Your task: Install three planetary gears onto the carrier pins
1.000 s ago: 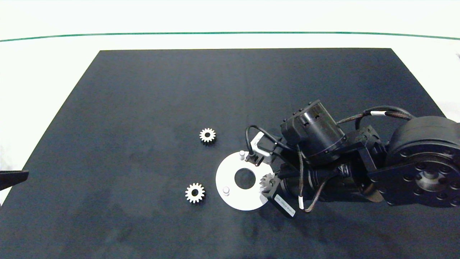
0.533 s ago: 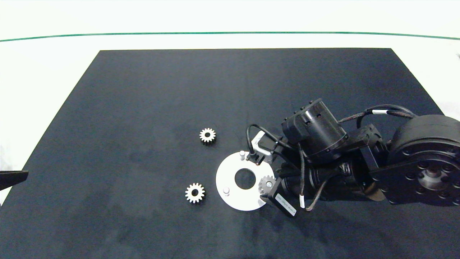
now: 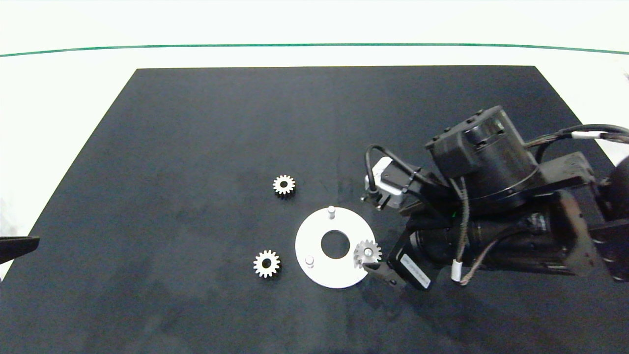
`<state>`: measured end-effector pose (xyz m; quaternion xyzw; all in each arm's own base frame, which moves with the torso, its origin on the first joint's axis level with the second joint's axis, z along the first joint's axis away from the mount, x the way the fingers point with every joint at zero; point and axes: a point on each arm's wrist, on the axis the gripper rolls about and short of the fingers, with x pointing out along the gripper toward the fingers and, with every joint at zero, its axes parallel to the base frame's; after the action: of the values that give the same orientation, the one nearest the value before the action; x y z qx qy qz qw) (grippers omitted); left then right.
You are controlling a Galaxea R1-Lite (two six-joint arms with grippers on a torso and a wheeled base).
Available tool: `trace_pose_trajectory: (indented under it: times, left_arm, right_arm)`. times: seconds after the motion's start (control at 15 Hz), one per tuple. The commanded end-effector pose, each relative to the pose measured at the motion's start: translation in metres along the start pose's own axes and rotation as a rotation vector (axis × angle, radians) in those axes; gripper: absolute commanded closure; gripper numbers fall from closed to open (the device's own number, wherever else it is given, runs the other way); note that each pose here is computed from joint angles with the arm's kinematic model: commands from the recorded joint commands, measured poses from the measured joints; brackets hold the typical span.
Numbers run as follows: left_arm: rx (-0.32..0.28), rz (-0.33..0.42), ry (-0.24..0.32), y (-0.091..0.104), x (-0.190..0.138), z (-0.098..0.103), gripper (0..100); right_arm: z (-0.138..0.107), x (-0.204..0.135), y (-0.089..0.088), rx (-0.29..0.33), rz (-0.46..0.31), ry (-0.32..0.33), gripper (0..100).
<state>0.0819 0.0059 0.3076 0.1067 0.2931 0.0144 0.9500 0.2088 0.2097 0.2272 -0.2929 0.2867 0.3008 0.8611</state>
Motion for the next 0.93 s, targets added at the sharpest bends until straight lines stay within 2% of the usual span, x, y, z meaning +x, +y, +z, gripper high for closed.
trace_pose_trajectory:
  times: [0.07,0.13,0.2,0.33,0.47,0.53,0.6,0.73,0.87,0.93]
  left_arm:
    - [0.002,-0.014,0.028,0.001,0.020,0.007,0]
    - [0.006,-0.039,0.059,-0.002,0.030,0.002,0]
    - [0.036,-0.098,0.060,-0.008,0.034,-0.002,0]
    - [0.148,-0.253,-0.020,-0.028,0.026,0.001,0]
    - [0.212,-0.344,-0.104,-0.043,0.028,0.010,0]
    - [0.256,-0.409,-0.130,-0.055,0.032,0.014,0]
    - [0.283,-0.439,-0.141,-0.065,0.035,0.017,0]
    - [0.350,-0.501,-0.109,-0.085,0.044,0.012,0]
    - [0.413,-0.541,-0.072,-0.105,0.063,0.003,0]
    - [0.426,-0.541,-0.065,-0.112,0.069,0.001,0]
  right_arm:
    - [-0.031,-0.078,-0.019,0.135,-0.056,-0.136,0]
    - [-0.043,-0.101,-0.021,0.165,-0.071,-0.183,0]
    - [-0.056,-0.114,-0.025,0.184,-0.100,-0.197,0]
    - [-0.082,-0.140,-0.034,0.216,-0.172,-0.240,0]
    - [-0.102,-0.164,-0.033,0.224,-0.203,-0.297,0]
    - [-0.109,-0.170,-0.031,0.216,-0.200,-0.315,0]
    - [-0.108,-0.174,-0.032,0.188,-0.213,-0.338,0]
    - [-0.111,-0.184,-0.031,0.168,-0.226,-0.383,0]
    - [-0.112,-0.189,-0.031,0.159,-0.231,-0.405,0]
    - [-0.113,-0.190,-0.031,0.154,-0.232,-0.408,0]
